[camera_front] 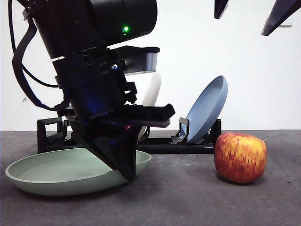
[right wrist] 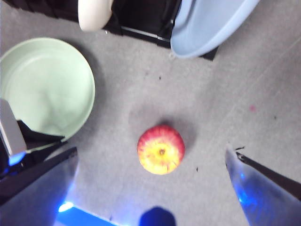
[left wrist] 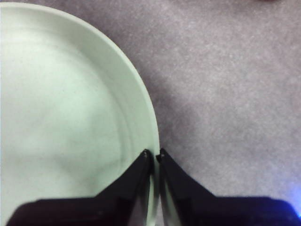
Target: Take the green plate from the plate rack,put the plate on the table,take the apple from the table,put the apple in the plate
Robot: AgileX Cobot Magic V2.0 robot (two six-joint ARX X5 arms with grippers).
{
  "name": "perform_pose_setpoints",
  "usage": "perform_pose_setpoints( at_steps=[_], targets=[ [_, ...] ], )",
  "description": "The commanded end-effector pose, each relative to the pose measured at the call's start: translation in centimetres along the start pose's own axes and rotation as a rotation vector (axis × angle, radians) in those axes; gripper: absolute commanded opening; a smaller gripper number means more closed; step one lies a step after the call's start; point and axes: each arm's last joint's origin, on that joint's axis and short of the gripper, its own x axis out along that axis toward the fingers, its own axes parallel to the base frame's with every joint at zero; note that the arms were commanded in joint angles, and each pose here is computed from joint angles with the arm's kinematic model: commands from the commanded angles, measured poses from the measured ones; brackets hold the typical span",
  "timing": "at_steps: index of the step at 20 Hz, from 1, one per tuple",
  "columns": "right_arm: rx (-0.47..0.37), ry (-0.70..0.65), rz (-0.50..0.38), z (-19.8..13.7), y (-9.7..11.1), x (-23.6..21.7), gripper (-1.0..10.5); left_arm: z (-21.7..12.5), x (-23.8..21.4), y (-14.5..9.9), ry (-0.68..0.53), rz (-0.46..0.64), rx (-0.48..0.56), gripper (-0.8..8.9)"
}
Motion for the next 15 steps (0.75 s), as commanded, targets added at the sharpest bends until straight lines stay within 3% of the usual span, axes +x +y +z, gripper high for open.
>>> perform_pose_setpoints(
  at_steps=[1,5,10,15],
  targets=[
    [-0.007,0.005,-0.005,0.0,0.0,0.0,6.9,-0.9,0.8,0.0,0.059,-0.029,-0.029,0.06],
    [-0.007,0.007,-0.004,0.0,0.0,0.0,6.9,-0.8,0.5,0.1,0.049,-0.031,-0.029,2.51],
    [-0.007,0.007,-0.005,0.0,0.0,0.0,6.9,0.1,-1.1,0.2,0.012,-0.038,0.0,2.63],
    [-0.037,0.034,-0.006,-0.2,0.0,0.0,6.9,3.7,-10.0,0.3,-0.122,-0.075,0.02,2.63]
  ],
)
